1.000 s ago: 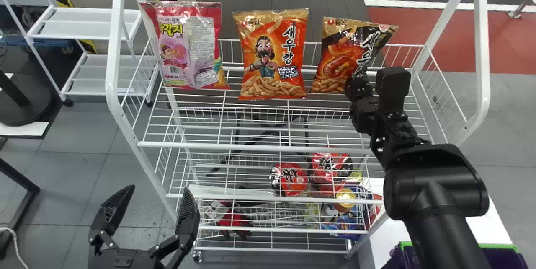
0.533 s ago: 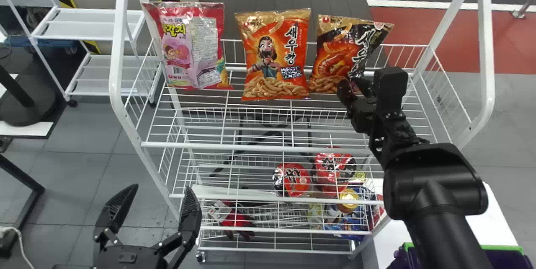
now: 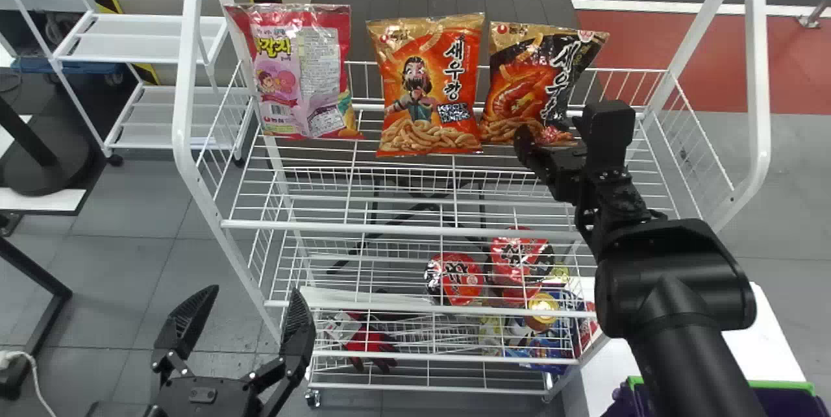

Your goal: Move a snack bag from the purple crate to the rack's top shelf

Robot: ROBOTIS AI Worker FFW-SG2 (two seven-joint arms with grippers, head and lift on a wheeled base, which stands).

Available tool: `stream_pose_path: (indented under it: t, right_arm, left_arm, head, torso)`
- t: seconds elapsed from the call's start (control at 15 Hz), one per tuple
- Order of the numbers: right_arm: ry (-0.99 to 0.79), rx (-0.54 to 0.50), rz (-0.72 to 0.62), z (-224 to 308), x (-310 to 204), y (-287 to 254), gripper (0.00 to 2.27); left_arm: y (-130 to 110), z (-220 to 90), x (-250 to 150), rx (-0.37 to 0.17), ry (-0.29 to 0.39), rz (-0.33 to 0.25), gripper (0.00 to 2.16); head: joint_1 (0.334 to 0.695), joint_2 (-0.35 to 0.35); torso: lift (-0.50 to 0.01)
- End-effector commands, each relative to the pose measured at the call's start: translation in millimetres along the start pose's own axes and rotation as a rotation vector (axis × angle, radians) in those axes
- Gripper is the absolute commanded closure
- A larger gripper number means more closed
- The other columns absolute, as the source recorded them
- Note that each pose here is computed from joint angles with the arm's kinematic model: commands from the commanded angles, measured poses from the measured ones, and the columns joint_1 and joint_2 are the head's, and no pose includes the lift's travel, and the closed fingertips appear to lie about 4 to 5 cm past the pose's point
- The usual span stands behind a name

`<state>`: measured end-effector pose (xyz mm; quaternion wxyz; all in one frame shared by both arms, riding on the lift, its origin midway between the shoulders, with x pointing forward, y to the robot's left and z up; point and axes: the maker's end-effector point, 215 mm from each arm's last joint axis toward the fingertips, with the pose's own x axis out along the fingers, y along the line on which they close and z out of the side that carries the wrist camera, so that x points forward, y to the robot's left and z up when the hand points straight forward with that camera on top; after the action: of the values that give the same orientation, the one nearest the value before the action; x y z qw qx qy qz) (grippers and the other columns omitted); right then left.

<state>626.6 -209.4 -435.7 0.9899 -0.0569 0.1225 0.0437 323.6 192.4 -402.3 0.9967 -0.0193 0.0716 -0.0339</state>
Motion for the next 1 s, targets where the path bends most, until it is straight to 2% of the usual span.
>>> stream_pose_path:
  t: [0.0,0.6,0.93]
  right_arm:
    - [0.004,0.008,-0.019,-3,-1,-10,0.3]
    - [-0.054,0.014,-0.015,21,-37,-10,0.18]
    - [-0.05,0.031,0.059,36,-97,2,0.18]
  left_arm:
    - [-1,0,1,-0.002,0.002,0.0,0.14]
    - [0,4,0,-0.006,-0.001,0.001,0.14]
    - [2,12,-1,-0.004,-0.008,0.003,0.14]
  head:
    - [0.695,-0.019]
    - [0.695,-0.036]
    - [0.695,-0.026]
  torso:
    - [0.0]
    - [0.0]
    - [0.0]
